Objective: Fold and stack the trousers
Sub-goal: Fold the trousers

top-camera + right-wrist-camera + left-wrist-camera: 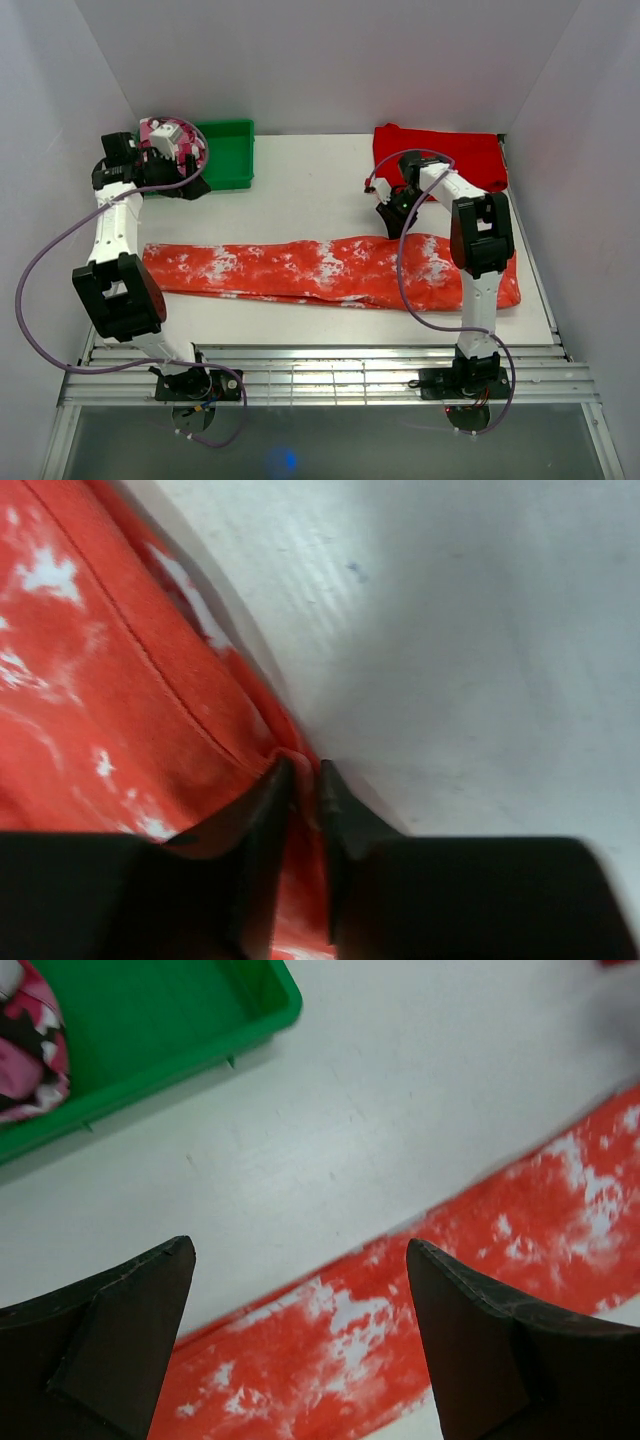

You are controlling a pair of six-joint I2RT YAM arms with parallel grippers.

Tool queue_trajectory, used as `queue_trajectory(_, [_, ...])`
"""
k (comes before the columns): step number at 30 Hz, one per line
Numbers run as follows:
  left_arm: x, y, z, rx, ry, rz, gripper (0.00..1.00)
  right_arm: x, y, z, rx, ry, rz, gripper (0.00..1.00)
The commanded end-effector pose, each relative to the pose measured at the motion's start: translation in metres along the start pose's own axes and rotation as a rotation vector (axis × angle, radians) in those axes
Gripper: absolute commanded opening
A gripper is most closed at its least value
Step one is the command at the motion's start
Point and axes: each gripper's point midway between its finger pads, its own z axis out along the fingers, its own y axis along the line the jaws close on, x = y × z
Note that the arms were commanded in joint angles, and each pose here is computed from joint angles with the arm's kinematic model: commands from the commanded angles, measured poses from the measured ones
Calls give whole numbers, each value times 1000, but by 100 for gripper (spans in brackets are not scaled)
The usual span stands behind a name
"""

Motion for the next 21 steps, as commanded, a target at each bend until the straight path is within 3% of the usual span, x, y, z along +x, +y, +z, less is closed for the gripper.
queue_trajectory(1, [-91,10,-29,-124,-262,-40,98,-1,44,-12,-81,-5,-58,19])
queue_trajectory(3, [-100,-1,-23,-27,-280,-84,98,-1,54,-15,-99,-19,-78,9])
queue_trajectory(6, [-102,-51,-5,188,-231,-16,94,-6,66,-26,-80,-60,-105,8])
queue_trajectory(7, [-95,-48,8,123,-191,23,91,-15,65,-36,-42,-103,-130,8])
queue_trajectory(12, [-54,-94,41,139,-95,105,91,-31,69,-66,51,-204,-148,8])
queue_trajectory(21, [14,-150,76,290,74,-70,84,-17,87,-73,48,-220,-213,8])
